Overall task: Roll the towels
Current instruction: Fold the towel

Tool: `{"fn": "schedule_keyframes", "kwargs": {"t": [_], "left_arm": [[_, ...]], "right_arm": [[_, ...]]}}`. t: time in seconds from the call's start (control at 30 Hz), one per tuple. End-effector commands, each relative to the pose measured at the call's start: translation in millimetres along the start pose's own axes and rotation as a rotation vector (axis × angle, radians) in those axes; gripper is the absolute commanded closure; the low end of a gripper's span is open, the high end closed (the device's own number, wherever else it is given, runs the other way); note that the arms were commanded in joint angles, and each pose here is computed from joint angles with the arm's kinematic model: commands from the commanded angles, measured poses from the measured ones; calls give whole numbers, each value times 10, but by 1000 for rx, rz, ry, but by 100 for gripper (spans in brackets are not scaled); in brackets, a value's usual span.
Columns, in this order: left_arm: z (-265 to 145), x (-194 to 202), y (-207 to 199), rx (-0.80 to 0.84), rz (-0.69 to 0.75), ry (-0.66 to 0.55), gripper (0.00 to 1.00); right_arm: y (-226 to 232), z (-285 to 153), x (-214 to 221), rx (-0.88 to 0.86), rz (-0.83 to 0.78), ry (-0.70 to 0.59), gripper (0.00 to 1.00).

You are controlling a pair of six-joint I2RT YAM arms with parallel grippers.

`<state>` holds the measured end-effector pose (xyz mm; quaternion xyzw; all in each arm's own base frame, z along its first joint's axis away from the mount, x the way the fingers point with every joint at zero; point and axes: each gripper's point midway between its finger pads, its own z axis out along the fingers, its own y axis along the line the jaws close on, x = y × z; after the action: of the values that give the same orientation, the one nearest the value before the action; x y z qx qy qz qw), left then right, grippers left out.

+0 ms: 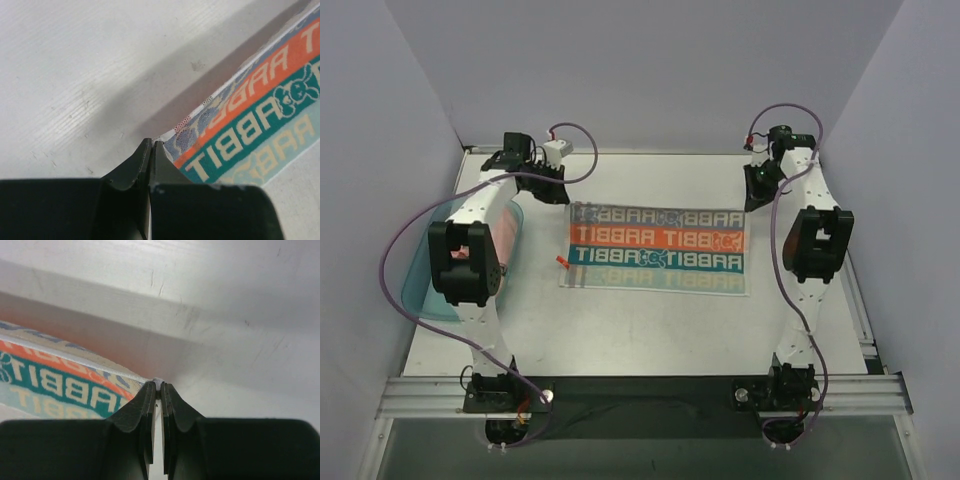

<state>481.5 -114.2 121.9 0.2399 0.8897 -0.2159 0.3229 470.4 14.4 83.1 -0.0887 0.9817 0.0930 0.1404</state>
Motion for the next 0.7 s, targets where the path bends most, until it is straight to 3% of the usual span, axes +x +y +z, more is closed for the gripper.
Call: {"fn": "schedule_keyframes", "kwargs": {"t": [0.0,0.37,0.67], "left_arm": [[-319,2,-81,32,40,-35,100],[-671,709,-453,124,78,54,100],[-209,1479,-351,150,-92,242,100]], "right_arm": [[98,-381,194,-31,-29,-4,100],[271,-375,1071,-101,-76,171,100],[297,195,1287,-126,-9,316,100]]}}
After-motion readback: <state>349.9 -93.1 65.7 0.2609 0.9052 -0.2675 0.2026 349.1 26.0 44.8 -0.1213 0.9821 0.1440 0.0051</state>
